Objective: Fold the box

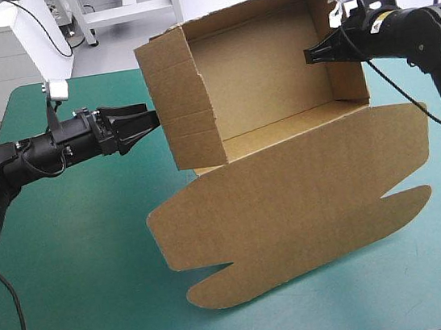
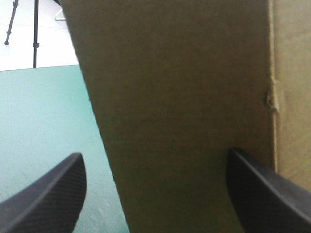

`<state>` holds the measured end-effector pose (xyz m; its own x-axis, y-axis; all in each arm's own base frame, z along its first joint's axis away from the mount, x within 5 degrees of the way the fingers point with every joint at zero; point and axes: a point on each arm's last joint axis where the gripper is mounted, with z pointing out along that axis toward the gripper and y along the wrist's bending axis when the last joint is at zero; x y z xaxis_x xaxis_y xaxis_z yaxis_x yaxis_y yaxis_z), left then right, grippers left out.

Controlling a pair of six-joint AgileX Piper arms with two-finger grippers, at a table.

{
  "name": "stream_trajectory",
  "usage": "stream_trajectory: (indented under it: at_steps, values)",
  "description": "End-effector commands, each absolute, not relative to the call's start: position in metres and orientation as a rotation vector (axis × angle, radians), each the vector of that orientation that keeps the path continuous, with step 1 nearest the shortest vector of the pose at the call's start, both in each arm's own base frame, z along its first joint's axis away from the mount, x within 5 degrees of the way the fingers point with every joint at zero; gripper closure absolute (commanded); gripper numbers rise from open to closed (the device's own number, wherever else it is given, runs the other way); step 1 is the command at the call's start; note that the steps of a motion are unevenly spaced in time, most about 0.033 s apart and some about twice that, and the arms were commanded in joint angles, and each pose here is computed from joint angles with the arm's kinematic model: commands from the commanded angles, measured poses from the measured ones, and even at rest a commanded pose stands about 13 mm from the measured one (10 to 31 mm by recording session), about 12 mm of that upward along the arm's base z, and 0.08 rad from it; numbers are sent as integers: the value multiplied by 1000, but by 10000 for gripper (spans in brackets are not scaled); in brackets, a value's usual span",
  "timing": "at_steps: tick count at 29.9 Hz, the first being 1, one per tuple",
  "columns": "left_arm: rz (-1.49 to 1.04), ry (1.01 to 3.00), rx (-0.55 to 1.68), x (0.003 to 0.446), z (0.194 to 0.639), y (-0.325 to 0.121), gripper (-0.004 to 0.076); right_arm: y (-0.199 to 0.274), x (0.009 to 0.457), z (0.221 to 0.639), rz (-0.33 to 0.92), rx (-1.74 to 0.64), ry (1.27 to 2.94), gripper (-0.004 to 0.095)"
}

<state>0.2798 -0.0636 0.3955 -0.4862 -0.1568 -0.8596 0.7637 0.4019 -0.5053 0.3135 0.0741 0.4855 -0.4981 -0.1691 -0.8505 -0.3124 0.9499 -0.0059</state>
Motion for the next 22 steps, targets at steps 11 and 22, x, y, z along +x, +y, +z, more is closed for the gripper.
stream_trajectory:
  at_steps: [11, 22]
  values:
    - [-1352, 1594, 648, 260, 424, -79, 111, 93, 299, 510, 148, -299, 1954, 927]
    - [-1352, 1596, 638, 261, 424, -79, 97, 93, 300, 511, 189, -247, 1947, 927]
